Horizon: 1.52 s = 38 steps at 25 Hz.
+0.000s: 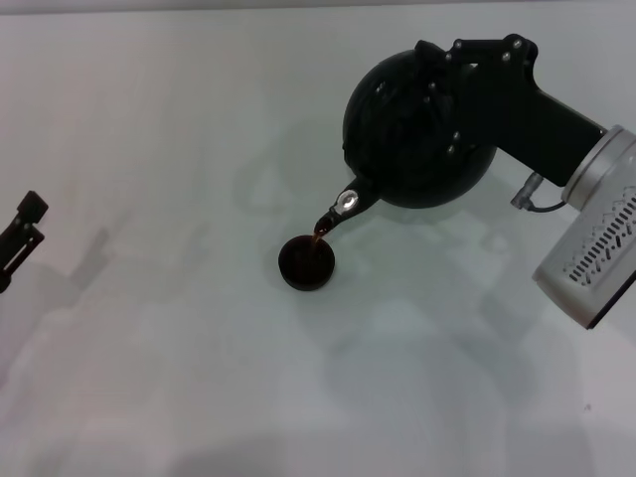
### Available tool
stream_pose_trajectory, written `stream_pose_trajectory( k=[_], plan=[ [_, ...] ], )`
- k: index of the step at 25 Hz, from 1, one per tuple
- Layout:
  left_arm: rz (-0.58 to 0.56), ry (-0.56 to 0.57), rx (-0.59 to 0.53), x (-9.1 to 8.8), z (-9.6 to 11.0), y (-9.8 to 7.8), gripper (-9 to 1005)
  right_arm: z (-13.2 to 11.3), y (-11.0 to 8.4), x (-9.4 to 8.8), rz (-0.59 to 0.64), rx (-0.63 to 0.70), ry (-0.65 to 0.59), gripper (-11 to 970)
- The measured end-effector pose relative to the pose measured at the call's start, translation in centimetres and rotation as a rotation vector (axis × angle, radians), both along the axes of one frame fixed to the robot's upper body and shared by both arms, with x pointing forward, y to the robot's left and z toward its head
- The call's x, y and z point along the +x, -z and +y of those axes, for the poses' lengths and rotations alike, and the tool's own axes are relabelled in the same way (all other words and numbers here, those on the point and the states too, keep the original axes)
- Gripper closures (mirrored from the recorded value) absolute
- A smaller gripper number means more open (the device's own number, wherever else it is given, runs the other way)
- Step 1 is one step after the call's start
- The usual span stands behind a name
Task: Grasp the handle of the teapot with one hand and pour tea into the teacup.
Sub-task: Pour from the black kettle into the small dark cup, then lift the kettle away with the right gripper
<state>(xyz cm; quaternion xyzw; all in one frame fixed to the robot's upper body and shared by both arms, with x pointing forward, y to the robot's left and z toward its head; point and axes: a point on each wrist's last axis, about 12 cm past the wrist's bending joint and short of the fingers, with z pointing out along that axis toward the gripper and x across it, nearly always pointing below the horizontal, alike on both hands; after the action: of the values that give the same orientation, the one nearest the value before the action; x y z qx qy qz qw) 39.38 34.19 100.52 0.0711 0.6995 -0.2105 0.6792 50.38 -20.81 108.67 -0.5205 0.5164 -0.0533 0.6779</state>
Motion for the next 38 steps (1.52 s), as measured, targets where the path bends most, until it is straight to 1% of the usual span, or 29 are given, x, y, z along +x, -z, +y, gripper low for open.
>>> stream_pose_trajectory(
  k=[30, 34, 38],
  plan=[
    [0.002, 0.002, 0.006, 0.4, -0.1, 0.0, 135, -0.2, 0.3, -0.2, 0.003, -0.014, 0.006, 850],
    [0.000, 0.004, 0.006, 0.5, -0.1, 0.0, 134, -0.5, 0.3, 0.0, 0.014, 0.016, 0.023, 849],
    [0.000, 0.007, 0.007, 0.6, -0.1, 0.0, 134, -1.2, 0.2, 0.4, 0.039, 0.100, 0.061, 847]
  ],
)
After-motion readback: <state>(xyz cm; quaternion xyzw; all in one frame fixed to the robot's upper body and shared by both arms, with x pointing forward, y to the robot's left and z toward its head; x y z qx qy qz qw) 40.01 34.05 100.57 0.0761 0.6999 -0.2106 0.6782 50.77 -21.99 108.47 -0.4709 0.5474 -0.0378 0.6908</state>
